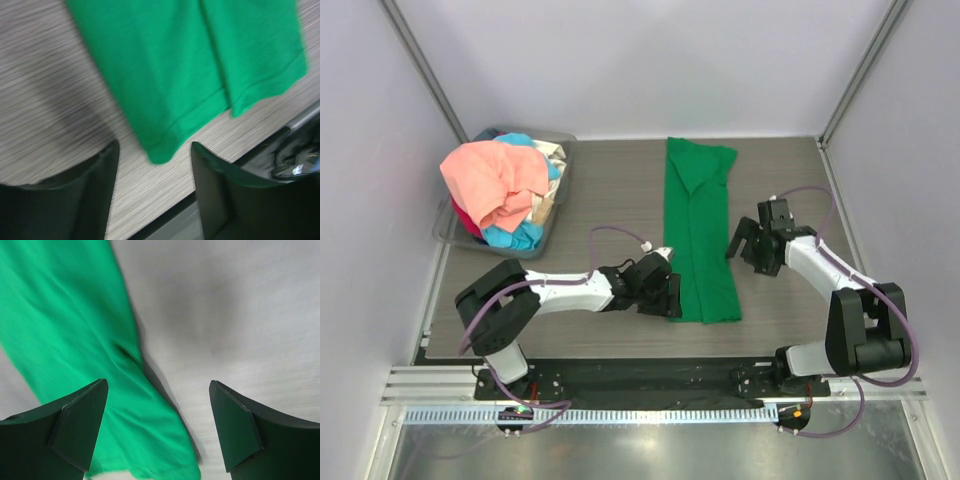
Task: Fold and stack the t-shirts
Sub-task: Fold the tshirt
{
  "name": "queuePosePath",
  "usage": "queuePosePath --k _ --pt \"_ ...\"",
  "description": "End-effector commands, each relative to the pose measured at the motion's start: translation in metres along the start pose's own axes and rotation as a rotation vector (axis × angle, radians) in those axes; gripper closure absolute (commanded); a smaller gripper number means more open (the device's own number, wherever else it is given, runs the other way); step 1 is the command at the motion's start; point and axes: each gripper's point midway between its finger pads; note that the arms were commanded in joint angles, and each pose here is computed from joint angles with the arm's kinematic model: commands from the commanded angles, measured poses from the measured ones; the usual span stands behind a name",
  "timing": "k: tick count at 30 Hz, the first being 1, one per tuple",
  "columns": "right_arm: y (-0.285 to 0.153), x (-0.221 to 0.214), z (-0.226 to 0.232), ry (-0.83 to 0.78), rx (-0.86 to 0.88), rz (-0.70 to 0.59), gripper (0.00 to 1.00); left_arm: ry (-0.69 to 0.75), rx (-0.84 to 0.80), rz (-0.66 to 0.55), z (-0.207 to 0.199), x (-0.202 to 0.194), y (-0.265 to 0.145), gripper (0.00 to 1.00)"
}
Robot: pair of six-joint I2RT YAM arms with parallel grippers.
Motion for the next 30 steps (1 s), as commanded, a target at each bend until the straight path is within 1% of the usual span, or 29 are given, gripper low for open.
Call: queuePosePath --k 1,2,4,5,7,8,9,10,11,13,14,15,19,21,22,23,25,26,28,30 --pt "-0.002 -0.023 0.013 0.042 0.109 0.016 0.12 -0.05 -0.066 0.001 -0.012 -0.004 0.017 0.44" --pt "-0.002 -0.028 0.015 0.045 0.119 0.02 0.12 -0.057 -0.074 0.0 -0.013 -0.004 0.021 0.54" --pt "-0.001 -0.04 0.014 0.053 0.124 0.034 0.12 -0.064 -0.068 0.002 -0.009 -0.007 0.023 0.64" --pt "-0.002 -0.046 0.016 0.047 0.13 0.04 0.12 -0.07 -0.065 -0.005 -0.008 -0.006 0.021 0.73" --pt "-0.003 -0.059 0.016 0.072 0.131 0.057 0.13 -0.077 -0.041 -0.015 0.001 -0.008 0.019 0.83" --pt "-0.003 -0.064 0.016 0.078 0.132 0.063 0.13 -0.084 -0.03 -0.043 0.003 -0.003 0.012 0.9" --pt "-0.007 -0.069 0.019 0.08 0.142 0.062 0.13 -0.09 -0.026 -0.054 0.005 -0.002 0.01 0.93" --pt "-0.005 -0.082 0.018 0.101 0.137 0.086 0.14 -0.099 0.022 -0.065 0.02 -0.005 0.006 0.95" --pt "-0.006 -0.087 0.019 0.113 0.139 0.09 0.13 -0.105 0.038 -0.089 0.025 -0.003 0.003 0.98" --pt "-0.01 -0.102 0.023 0.107 0.157 0.1 0.13 -0.128 0.035 -0.119 0.027 0.0 -0.007 1.0" --pt "-0.013 -0.106 0.026 0.131 0.162 0.101 0.13 -0.133 0.051 -0.117 0.036 -0.005 -0.008 1.0" --pt "-0.014 -0.111 0.027 0.127 0.152 0.098 0.13 -0.143 0.05 -0.13 0.036 -0.003 -0.01 1.0" --pt "-0.025 -0.133 0.032 0.115 0.156 0.098 0.13 -0.155 0.076 -0.114 0.048 -0.012 -0.008 0.99" --pt "-0.031 -0.139 0.031 0.13 0.153 0.096 0.13 -0.161 0.084 -0.103 0.051 -0.015 -0.006 0.94" --pt "-0.032 -0.145 0.029 0.126 0.148 0.101 0.13 -0.164 0.083 -0.102 0.051 -0.015 -0.005 0.9" --pt "-0.034 -0.152 0.03 0.116 0.153 0.112 0.13 -0.165 0.082 -0.099 0.052 -0.016 -0.006 0.73" --pt "-0.036 -0.155 0.02 0.126 0.113 0.089 0.13 -0.167 0.076 -0.102 0.051 -0.016 -0.007 0.61" --pt "-0.039 -0.159 0.02 0.119 0.118 0.09 0.14 -0.167 0.073 -0.106 0.051 -0.015 -0.008 0.52" --pt "-0.04 -0.166 0.017 0.138 0.126 0.095 0.17 -0.169 0.07 -0.114 0.051 -0.014 -0.011 0.49" --pt "-0.04 -0.17 0.018 0.144 0.137 0.101 0.22 -0.175 0.063 -0.124 0.049 -0.013 -0.014 0.49"
Point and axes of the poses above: each gripper's point midway between its finger pads, its own y axis out along the fingers, its own z axis along the line the jaws close on, x = y × z, and after that the axes turned 9 degrees about -y, right-handed
